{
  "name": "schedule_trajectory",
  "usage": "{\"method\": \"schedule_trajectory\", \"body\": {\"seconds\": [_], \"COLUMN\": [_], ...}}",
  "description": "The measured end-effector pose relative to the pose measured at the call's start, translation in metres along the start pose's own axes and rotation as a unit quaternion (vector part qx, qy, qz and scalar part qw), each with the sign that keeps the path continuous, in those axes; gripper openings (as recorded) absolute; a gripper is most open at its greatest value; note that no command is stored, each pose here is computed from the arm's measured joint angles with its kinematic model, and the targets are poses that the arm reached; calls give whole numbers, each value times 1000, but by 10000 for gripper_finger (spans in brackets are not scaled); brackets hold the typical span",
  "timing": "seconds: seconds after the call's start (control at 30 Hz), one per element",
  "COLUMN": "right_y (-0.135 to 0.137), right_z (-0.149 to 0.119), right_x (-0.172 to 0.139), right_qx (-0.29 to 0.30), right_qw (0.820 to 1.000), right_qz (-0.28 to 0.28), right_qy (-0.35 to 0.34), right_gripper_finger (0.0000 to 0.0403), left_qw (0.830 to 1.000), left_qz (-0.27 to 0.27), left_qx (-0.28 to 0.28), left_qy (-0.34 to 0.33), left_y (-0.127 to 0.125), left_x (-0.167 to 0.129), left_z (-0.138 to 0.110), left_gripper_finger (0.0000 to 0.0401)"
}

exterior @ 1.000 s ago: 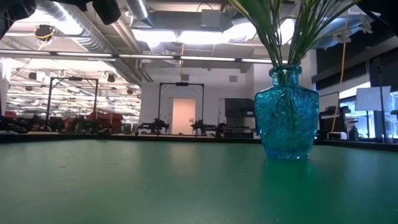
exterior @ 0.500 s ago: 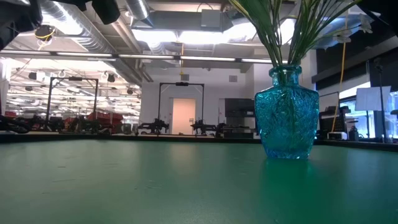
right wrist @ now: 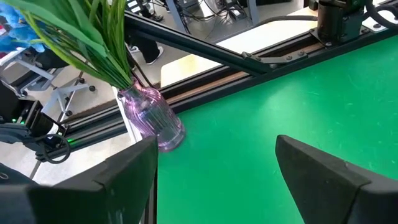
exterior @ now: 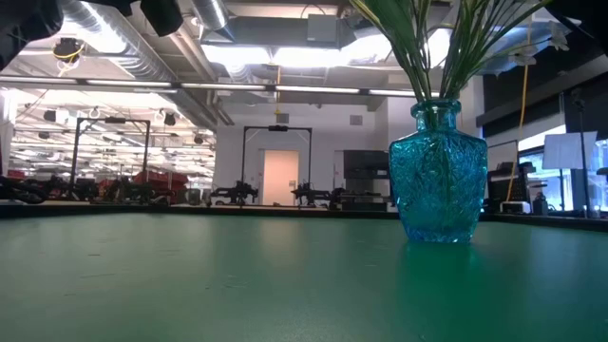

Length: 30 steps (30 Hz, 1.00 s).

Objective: Sort flowers into vase by color
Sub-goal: Put the red tulip into violet the vase

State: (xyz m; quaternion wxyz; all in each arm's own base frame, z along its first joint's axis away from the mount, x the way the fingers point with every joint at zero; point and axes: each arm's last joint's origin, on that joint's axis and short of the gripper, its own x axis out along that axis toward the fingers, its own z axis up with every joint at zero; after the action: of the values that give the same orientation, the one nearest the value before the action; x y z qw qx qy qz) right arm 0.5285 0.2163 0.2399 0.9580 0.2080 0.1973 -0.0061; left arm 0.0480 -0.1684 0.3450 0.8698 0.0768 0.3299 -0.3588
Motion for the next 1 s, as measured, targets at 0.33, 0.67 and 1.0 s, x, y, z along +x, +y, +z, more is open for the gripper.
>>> {"method": "schedule_trajectory", "body": {"seconds": [0.33, 0.67, 1.0], "right_y": [0, -3, -3], "right_z": [0, 2, 2], "right_x": [0, 1, 1], "right_qx": [0, 1, 1], "right_qw": [1000, 1000, 1000], "right_qz": [0, -2, -2], "right_qy": [-1, -2, -2], "right_gripper_finger": [324, 324, 324], "left_qw": [998, 993, 983], "left_qz": [-46, -68, -87], "left_qx": [-40, -69, -95], "left_qy": [-5, -71, -131], "left_y": [3, 0, -4], "left_x": [-15, -31, -34], "left_z": [4, 25, 37], "left_gripper_finger": [62, 120, 122]}}
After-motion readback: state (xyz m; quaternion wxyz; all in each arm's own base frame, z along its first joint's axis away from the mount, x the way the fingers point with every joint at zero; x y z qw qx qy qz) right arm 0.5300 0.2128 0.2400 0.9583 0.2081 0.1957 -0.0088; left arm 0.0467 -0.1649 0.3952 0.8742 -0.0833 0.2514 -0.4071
